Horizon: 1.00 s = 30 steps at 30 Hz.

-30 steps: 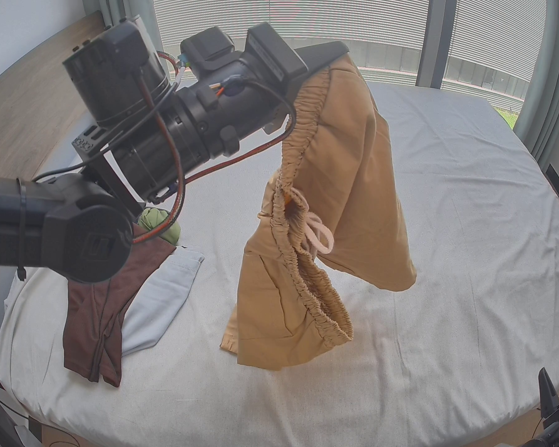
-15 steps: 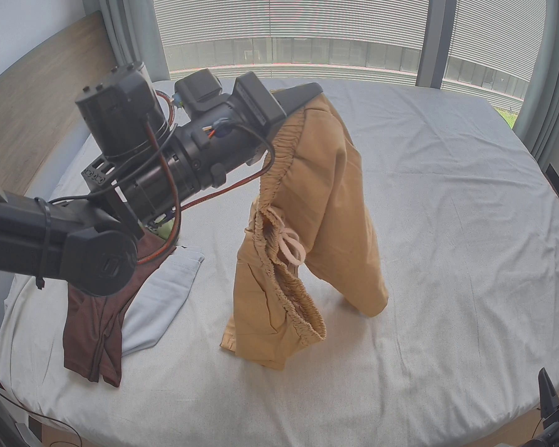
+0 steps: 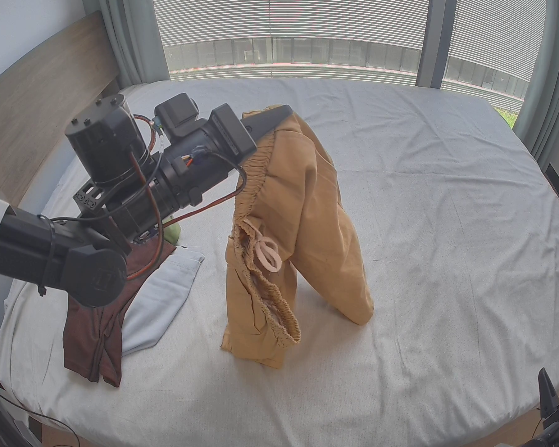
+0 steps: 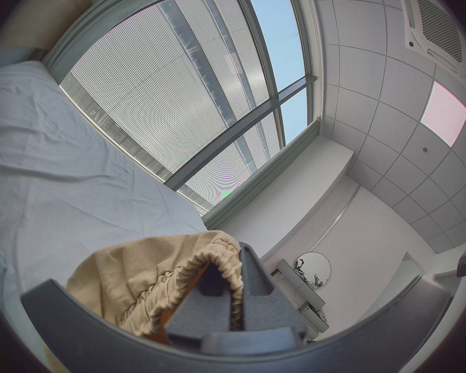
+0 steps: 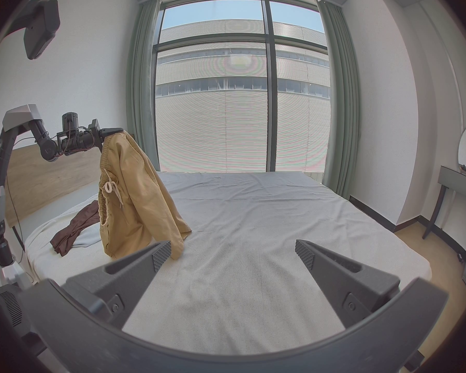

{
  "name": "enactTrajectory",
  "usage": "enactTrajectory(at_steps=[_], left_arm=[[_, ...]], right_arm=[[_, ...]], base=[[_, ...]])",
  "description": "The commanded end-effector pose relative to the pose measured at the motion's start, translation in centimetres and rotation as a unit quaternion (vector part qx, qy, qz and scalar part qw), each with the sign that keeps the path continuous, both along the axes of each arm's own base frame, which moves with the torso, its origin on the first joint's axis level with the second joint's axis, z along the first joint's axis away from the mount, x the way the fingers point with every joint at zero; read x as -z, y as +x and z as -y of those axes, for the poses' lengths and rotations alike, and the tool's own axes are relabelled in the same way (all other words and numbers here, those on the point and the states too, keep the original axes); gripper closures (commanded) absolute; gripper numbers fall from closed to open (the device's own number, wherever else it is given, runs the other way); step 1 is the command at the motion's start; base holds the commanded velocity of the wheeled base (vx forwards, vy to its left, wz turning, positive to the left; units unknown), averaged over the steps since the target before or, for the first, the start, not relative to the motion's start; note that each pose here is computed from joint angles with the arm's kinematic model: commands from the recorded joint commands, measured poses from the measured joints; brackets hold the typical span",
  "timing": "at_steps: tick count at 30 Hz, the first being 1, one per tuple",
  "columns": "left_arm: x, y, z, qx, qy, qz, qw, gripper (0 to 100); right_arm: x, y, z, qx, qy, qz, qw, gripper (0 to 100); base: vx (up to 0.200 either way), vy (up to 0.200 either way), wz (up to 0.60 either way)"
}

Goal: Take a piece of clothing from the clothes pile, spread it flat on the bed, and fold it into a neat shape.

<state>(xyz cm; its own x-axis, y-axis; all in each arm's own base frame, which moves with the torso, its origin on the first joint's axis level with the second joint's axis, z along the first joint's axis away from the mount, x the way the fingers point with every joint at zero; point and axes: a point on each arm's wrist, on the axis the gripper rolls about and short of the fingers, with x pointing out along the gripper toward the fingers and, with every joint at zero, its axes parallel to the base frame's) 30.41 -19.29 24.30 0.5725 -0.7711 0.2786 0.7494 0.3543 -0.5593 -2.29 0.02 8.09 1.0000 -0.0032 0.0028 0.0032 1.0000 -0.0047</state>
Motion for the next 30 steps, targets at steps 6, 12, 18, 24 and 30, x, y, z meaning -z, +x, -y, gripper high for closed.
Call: enactTrajectory(at_steps=[6, 12, 18, 24, 30], left_arm=[[-0.4, -0.5, -2.4, -0.026, 0.009, 0.011, 0.9996, 100], [-0.5, -0.5, -2.8, -0.033, 0.014, 0.018, 0.9992, 100], [-0.4, -0.4, -2.8, -0.033, 0.017, 0.022, 0.9991, 100], [-0.6, -0.5, -2.8, -0.034, 0.014, 0.027, 0.9990, 100], [-0.7, -0.5, -2.8, -0.034, 0.011, 0.030, 0.9989, 100]], right_arm=[[0.5, 0.0, 0.0, -0.002, -0.001, -0.001, 1.0000, 0], [0.0, -0.1, 0.0, -0.004, -0.002, 0.019, 0.9998, 0], [-6.7, -0.2, -0.1, -0.023, -0.004, 0.070, 0.9973, 0], [-9.8, 4.9, -0.8, -0.156, 0.109, -0.054, 0.9802, 0], [-11.8, 10.0, -3.5, -0.261, 0.187, -0.110, 0.9406, 0]], base=[[0.000, 0.000, 0.00], [0.000, 0.000, 0.00], [0.000, 0.000, 0.00], [0.000, 0.000, 0.00], [0.000, 0.000, 0.00]])
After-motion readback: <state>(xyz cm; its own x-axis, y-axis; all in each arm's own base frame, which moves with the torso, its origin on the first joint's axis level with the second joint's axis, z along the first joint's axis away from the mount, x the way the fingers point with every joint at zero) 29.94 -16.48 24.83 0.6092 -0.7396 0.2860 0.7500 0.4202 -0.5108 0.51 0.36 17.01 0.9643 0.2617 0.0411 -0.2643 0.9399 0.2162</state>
